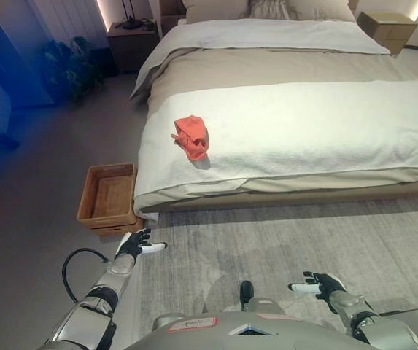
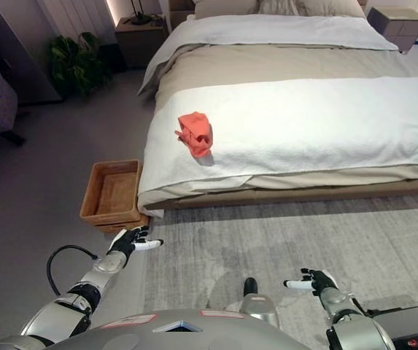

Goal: Put the clothes on the bed into the basket.

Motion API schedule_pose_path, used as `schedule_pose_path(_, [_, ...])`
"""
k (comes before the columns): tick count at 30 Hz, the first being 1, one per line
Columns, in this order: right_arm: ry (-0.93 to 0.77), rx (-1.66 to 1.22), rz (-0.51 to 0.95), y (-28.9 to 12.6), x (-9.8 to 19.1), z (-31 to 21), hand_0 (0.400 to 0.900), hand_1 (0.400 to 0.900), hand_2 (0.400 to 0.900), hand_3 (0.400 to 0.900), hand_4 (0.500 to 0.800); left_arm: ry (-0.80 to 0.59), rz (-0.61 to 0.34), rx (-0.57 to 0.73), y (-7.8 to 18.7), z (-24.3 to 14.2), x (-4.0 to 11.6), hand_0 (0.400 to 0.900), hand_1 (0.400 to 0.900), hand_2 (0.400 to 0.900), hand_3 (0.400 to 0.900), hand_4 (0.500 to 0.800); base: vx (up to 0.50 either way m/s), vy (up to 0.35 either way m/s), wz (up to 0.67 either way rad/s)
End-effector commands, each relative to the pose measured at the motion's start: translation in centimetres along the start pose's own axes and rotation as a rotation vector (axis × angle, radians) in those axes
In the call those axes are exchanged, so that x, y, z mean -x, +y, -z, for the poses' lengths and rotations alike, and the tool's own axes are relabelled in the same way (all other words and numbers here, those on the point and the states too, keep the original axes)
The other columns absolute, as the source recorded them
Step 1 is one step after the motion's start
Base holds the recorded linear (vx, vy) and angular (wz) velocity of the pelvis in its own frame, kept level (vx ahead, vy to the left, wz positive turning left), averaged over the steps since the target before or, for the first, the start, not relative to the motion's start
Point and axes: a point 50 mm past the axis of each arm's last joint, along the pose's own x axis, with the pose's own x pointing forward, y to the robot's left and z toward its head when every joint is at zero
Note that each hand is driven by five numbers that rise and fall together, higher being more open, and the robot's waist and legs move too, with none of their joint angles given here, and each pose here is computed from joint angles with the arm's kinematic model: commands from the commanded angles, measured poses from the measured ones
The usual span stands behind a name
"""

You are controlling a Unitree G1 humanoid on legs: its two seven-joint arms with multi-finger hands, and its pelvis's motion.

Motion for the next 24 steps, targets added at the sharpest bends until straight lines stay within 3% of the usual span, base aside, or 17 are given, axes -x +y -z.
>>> schedule_pose_path(1, [-0.039,0.018,0.047,-1.7,-0.1,-2.0,0.9,0.9,0.9,0.9,0.8,-0.193,-0.064,0.01,2.3,-5.0,-0.5,0.9,0.9,0.9,0.9,0.8,-0.051,0.21,0.02])
schedule_pose_path(9, [-0.036,-0.009,0.05,-2.0,-0.1,-1.9,0.9,0.9,0.9,0.9,0.8,-0.209,-0.058,-0.002,2.7,-5.6,-0.5,0.9,0.9,0.9,0.9,0.8,-0.004,0.194,-0.02])
schedule_pose_path(24, [-0.016,-0.095,0.042,-1.0,0.0,-0.4,0.9,0.9,0.9,0.9,0.8,-0.204,-0.102,0.047,3.2,-5.5,-0.5,0.9,0.9,0.9,0.9,0.8,0.276,-0.043,0.22])
